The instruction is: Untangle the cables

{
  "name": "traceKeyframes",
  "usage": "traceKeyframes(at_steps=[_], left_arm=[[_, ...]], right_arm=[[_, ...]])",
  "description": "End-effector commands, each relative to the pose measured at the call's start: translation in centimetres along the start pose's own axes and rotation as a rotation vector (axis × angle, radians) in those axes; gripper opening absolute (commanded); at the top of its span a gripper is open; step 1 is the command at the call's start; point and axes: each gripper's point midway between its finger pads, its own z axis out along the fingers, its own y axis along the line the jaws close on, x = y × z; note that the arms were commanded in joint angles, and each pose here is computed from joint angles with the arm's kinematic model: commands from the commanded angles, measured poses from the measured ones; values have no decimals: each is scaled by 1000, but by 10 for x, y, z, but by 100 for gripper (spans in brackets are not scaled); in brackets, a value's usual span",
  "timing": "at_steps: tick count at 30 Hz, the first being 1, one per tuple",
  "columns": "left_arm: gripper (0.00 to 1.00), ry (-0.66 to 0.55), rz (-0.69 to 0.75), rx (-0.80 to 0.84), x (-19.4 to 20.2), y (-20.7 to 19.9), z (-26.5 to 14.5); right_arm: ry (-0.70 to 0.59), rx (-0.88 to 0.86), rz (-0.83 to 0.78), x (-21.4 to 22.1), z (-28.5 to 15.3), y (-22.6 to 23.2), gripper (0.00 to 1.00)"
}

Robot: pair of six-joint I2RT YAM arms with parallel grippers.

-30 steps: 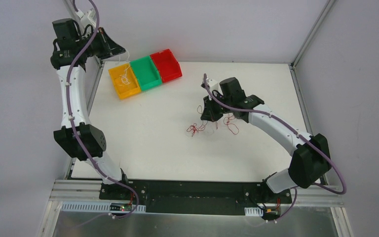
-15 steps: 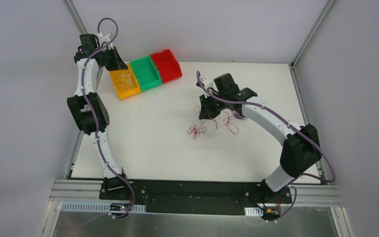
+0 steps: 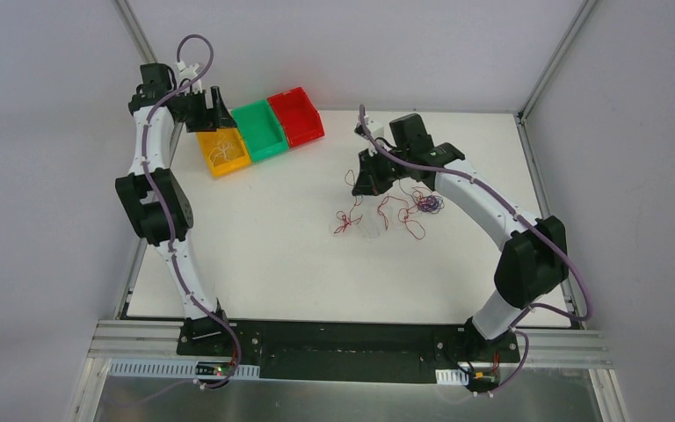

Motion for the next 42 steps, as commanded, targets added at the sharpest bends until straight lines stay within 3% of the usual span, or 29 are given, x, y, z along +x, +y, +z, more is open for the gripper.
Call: traceKeyframes(at_steps=[1,7,10,15,20,26,27,28,30,31,33,34,38,42], left_arm=[[81,-62,162,303,7,-127,-71],[86,77,403,604,118,-237,-73],[87,99,534,698,147,-270,-64],[86,-8,514,704,128,-294,-37],[78,-84,494,605,117,-296,-10],[56,-102,369,601,106,-307,10],[46,-101,355,611,105,-310,11],[20,-90,335,621,105,-312,13],[0,-60,275,594,105,-309,17],[0,-36,224,585,105,-307,18],[0,-1,118,575,105,-301,18],[0,12,66,563,105,-296,18],[0,35,-83,500,107,-273,28],[0,53,-163,462,109,-257,38]], right_arm=[[-168,-114,-8,-57,-5,17,0],[-256,-169,109,-112,-4,27,0],[-269,-187,173,-127,-3,29,0],[-275,-224,235,-140,1,33,0],[-278,-230,261,-144,5,32,0],[-274,-247,288,-142,7,33,0],[-275,-252,291,-143,6,34,0],[-275,-255,296,-143,6,35,0],[-275,-245,296,-142,4,31,0],[-275,-228,296,-140,3,25,8],[-257,-166,289,-129,2,7,49],[-244,-120,276,-119,3,-4,60],[-242,84,139,-67,8,-63,74],[-185,111,75,-20,33,-81,77]])
